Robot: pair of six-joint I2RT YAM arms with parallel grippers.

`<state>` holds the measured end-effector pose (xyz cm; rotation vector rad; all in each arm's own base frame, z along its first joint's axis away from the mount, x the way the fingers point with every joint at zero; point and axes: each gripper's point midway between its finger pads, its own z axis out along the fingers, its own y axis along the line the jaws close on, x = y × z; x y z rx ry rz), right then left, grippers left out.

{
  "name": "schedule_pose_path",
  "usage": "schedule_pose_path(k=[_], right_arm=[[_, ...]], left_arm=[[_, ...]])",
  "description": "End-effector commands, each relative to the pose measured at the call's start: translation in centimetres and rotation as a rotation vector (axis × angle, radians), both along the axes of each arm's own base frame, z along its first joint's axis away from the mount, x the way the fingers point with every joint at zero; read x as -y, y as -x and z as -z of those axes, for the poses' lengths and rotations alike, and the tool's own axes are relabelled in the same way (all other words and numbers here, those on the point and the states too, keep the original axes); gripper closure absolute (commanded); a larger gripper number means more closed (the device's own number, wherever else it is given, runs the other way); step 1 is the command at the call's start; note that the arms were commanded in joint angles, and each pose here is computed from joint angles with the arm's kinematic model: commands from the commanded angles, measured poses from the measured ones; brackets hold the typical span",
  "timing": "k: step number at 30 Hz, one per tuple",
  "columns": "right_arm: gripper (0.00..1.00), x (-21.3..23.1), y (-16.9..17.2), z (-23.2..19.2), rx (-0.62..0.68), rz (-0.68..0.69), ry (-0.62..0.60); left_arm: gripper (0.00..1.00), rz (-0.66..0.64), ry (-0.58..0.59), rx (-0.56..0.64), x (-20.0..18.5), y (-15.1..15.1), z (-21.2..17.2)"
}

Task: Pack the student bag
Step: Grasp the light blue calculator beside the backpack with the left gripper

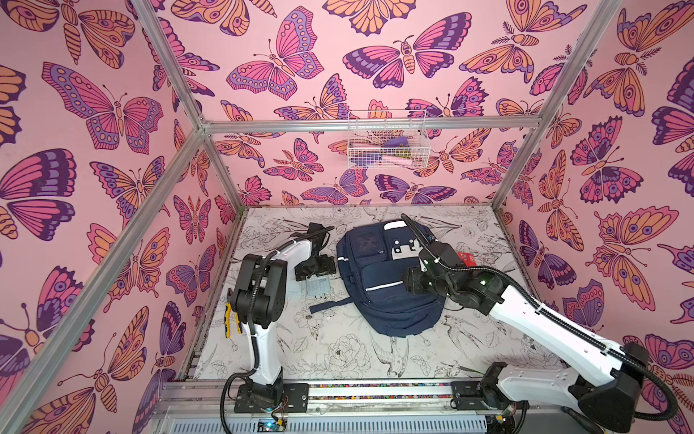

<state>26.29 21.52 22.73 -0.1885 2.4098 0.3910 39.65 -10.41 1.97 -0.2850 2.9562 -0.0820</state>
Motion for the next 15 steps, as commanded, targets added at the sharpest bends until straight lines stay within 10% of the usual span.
schedule_pose_path(k=[1, 15], right_arm=[[0.37, 0.5, 0.2, -0.6, 0.005, 0.001, 0.002], [0.40, 0.9, 0.6, -0.8, 0.002, 0.004, 0.000]], left_arm=[[0.04, -0.012, -0.031, -0.054, -0.7, 0.8, 1.0], [0.25, -0.019, -0.037, -0.111, -0.5, 1.0, 2.8]])
